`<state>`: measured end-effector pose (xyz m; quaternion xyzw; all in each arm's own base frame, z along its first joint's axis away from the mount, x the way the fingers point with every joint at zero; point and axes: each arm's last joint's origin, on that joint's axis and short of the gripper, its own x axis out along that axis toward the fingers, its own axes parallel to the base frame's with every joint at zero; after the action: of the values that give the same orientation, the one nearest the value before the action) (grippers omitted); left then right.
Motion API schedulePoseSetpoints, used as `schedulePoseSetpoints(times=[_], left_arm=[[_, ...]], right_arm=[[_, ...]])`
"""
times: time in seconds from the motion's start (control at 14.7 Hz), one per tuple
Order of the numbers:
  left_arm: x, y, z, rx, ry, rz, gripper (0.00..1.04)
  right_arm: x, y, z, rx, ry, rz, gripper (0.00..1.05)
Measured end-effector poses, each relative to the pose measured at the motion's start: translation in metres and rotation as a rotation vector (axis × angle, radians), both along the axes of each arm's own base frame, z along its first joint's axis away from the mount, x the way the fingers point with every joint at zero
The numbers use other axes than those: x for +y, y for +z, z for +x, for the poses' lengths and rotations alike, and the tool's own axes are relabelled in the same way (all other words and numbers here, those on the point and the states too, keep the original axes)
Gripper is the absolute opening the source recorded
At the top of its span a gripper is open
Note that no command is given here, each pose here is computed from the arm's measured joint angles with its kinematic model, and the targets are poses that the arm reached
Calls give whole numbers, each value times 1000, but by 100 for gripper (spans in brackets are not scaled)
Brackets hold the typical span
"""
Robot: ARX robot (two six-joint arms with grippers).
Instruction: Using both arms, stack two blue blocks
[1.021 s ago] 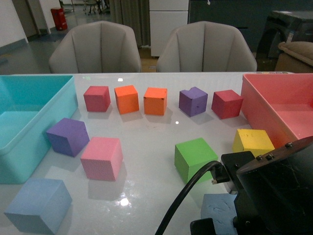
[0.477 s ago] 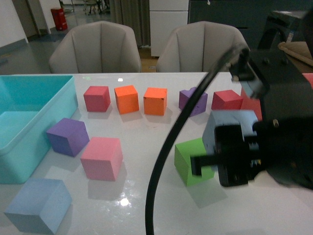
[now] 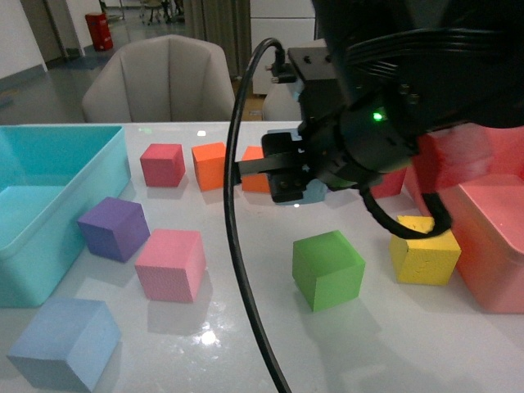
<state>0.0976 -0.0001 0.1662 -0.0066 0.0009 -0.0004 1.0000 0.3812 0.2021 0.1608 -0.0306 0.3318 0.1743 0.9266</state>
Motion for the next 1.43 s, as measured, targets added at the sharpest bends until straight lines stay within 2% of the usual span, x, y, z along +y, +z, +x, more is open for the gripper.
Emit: schedulePoseSetpoints(times=[0.41,0.61,1.09,1.16,1.36,1.43], left_arm=[[0,0,0,0,0,0,98],[0,0,0,0,0,0,98],[0,0,0,0,0,0,98],[0,0,0,0,0,0,98],[0,0,0,0,0,0,98],[0,0,0,0,0,0,98]], right_arm=[[59,-30,46,84,90,-25,42],[67,-41,62,118,77,-34,42],[61,-72,74,229,-21,-66,43],[61,-75,74,235,-23,-64,59],[62,-73,75,210,-31,-56,92],[62,-71,75,208,-38,-48,100]])
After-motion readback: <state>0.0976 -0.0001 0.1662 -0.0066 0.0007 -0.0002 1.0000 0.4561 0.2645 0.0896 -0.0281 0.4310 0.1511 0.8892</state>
